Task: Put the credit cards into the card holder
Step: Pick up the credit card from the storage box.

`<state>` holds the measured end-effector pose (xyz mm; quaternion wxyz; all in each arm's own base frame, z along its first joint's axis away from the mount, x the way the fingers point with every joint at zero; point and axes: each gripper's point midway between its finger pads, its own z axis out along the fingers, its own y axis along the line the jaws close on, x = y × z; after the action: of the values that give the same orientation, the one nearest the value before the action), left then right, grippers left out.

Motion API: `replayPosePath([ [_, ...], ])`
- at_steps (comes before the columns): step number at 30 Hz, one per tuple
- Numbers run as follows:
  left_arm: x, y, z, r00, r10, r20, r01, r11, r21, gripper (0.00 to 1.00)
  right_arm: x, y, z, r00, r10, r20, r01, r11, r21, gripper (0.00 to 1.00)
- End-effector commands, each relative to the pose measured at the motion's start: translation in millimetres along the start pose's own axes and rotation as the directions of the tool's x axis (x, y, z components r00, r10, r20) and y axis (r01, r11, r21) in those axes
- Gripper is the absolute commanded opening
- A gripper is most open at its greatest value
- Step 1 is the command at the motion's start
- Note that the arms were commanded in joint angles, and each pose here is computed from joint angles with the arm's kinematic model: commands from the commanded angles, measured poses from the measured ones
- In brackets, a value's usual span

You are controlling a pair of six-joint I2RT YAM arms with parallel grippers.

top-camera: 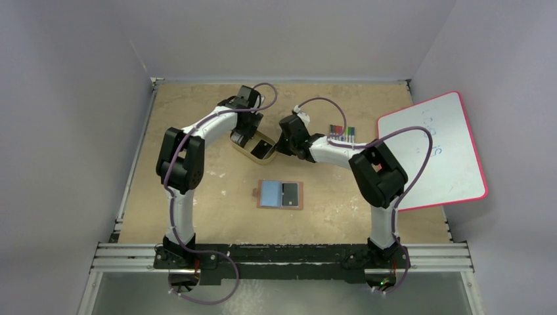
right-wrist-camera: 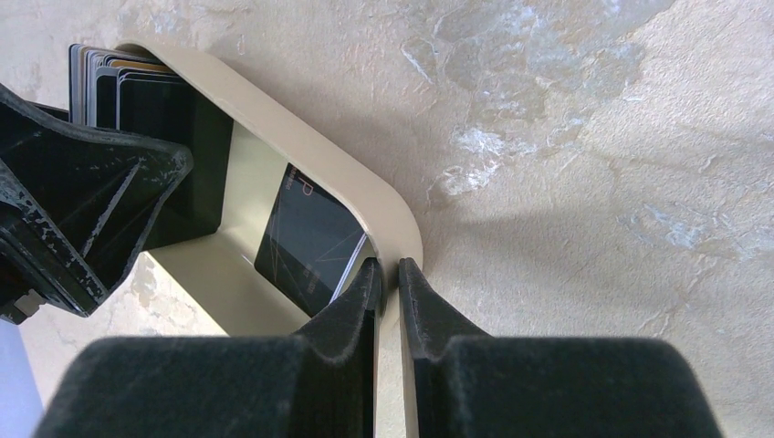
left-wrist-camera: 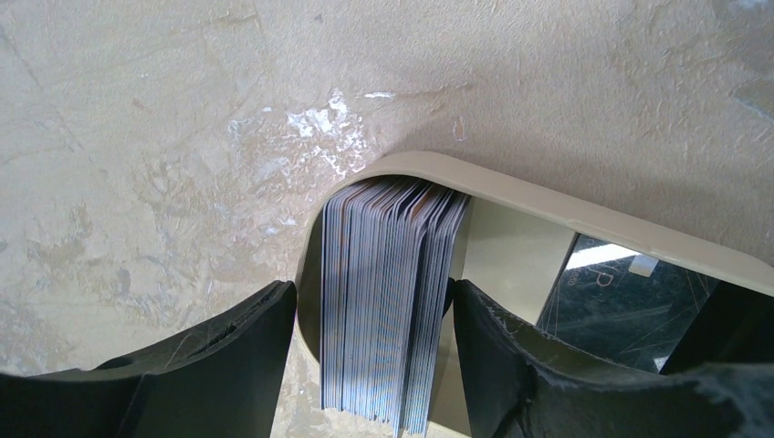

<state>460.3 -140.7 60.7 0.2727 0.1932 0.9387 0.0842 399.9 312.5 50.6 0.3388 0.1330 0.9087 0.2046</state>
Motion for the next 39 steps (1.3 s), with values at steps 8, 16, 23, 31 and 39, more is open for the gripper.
replayPosePath([
  [8, -31, 57, -34, 0.994, -0.041, 0.104, 0.061, 0.977, -0.205, 0.62, 8, -31, -4, 0.998, -0.049, -0.041, 0.053, 0.994, 0.093, 0.11],
  [16, -39, 49, -43, 0.99, -0.034, 0.137, 0.057, 0.984, -0.168, 0.58, 9, -31, -3, 0.997, -0.054, -0.046, 0.058, 0.994, 0.09, 0.12],
  [23, -45, 47, -52, 0.986, -0.038, 0.163, 0.063, 0.987, -0.148, 0.66, 11, -31, -2, 0.997, -0.057, -0.05, 0.061, 0.994, 0.089, 0.12],
  [31, -30, 35, -37, 0.995, -0.013, 0.099, 0.024, 0.993, -0.112, 0.51, 11, -30, -2, 0.997, -0.058, -0.051, 0.062, 0.994, 0.087, 0.12],
  [39, -29, 29, -42, 0.994, -0.027, 0.107, 0.035, 0.997, -0.073, 0.34, 8, -30, -3, 0.997, -0.061, -0.044, 0.065, 0.994, 0.086, 0.12],
])
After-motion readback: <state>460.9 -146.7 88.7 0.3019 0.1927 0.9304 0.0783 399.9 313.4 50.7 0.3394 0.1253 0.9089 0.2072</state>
